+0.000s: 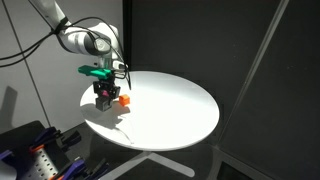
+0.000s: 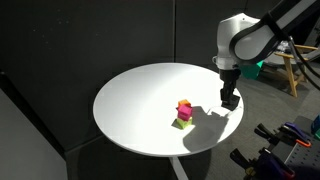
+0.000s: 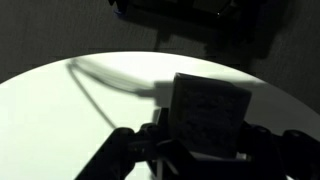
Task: Put the grey block on top of the orange block
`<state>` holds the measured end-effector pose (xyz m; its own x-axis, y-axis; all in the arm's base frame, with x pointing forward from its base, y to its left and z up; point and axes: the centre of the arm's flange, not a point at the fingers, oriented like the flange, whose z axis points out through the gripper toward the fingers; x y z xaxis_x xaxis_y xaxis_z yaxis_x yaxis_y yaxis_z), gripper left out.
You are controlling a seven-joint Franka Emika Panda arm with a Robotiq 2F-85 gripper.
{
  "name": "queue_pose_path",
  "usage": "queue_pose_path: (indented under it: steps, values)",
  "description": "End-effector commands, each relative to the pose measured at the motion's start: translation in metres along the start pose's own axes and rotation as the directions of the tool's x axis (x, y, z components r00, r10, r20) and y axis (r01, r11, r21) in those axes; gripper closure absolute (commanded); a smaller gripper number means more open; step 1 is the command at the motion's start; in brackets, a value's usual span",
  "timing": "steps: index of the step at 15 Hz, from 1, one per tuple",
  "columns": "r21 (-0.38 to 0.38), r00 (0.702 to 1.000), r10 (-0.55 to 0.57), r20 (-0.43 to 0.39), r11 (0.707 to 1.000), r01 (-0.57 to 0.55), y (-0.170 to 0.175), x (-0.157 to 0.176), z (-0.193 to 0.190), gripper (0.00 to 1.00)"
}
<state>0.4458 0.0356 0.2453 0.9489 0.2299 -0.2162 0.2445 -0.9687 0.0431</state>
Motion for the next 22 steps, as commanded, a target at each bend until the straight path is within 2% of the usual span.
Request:
queue_pose_path:
  steps: [1, 6, 14, 22]
  values:
    - [-0.015, 0.999, -0.052, 0.005, 0.999, 0.052, 0.003, 0.024, -0.024, 0.69]
    - [-0.020, 0.998, -0.064, 0.008, 0.998, 0.064, 0.007, 0.056, -0.040, 0.69]
    - [-0.019, 0.994, -0.084, 0.072, 0.996, 0.086, 0.001, 0.108, -0.030, 0.69]
    - [-0.025, 0.991, -0.117, 0.060, 0.993, 0.119, -0.008, 0.141, -0.025, 0.69]
